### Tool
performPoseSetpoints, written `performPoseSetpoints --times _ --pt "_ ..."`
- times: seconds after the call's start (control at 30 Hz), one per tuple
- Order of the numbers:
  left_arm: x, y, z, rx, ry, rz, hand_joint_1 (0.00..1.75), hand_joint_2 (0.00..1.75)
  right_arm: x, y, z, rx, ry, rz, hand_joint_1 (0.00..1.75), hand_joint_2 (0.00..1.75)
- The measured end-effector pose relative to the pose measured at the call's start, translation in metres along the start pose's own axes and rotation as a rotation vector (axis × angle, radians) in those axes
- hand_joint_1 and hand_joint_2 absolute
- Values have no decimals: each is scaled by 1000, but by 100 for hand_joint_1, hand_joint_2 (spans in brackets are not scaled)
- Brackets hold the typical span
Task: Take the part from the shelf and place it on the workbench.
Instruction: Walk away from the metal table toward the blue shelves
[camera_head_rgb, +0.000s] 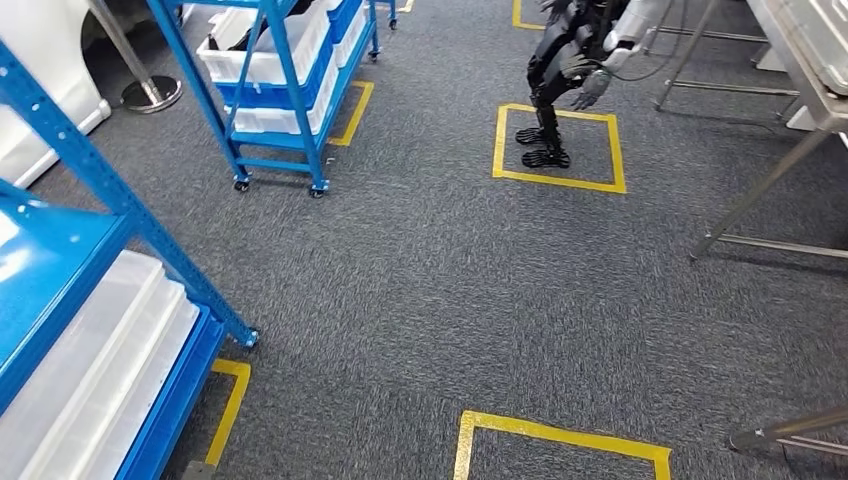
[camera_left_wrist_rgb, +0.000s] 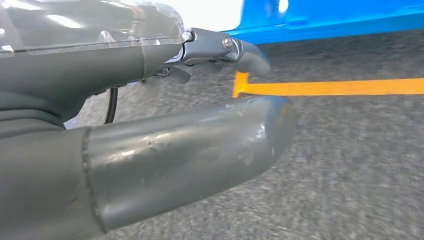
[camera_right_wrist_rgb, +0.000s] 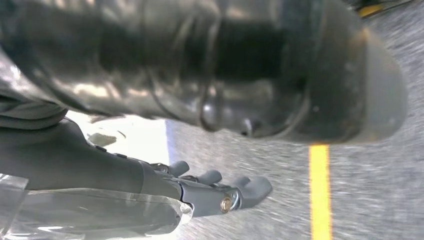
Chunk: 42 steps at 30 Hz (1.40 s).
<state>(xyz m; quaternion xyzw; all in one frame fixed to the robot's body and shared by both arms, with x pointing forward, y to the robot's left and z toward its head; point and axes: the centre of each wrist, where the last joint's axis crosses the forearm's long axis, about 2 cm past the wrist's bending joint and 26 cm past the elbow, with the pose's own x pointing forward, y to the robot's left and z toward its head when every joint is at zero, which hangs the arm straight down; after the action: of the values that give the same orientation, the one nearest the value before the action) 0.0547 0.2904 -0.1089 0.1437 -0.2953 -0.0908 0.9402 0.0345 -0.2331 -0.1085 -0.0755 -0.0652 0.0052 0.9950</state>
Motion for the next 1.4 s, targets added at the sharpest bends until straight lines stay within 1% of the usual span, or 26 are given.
performPoseSetpoints --times 0.13,0.27,0.4,0.57,0.67,0.83,0.93,1.03,1.27,1.4 --pt "0 0 0 -16 46 -23 0 0 2 -4 -1 -12 -55 3 0 0" --pt "0 0 0 -13 70 -20 0 0 3 -7 -2 -23 -40 -18 0 0" --pt "-1 1 0 2 66 6 0 0 8 -6 -2 -24 -13 -21 0 0" --pt "1 2 -1 30 24 80 0 0 7 -5 -1 -22 0 -52 0 0" --pt "-2 1 0 40 44 127 0 0 7 -5 -2 -17 1 -78 0 0" --pt "-2 0 1 43 70 144 0 0 10 -3 -1 6 -5 -83 0 0" --pt "-4 -3 3 47 55 159 0 0 13 0 -1 23 -23 -64 0 0" --pt "0 -7 2 51 23 187 0 0 12 0 0 25 -27 -48 0 0" --pt "1 -12 4 43 -12 215 0 0 10 0 0 34 -28 -45 0 0" --pt "1 -13 4 39 -20 211 0 0 13 1 0 40 -37 -45 0 0"
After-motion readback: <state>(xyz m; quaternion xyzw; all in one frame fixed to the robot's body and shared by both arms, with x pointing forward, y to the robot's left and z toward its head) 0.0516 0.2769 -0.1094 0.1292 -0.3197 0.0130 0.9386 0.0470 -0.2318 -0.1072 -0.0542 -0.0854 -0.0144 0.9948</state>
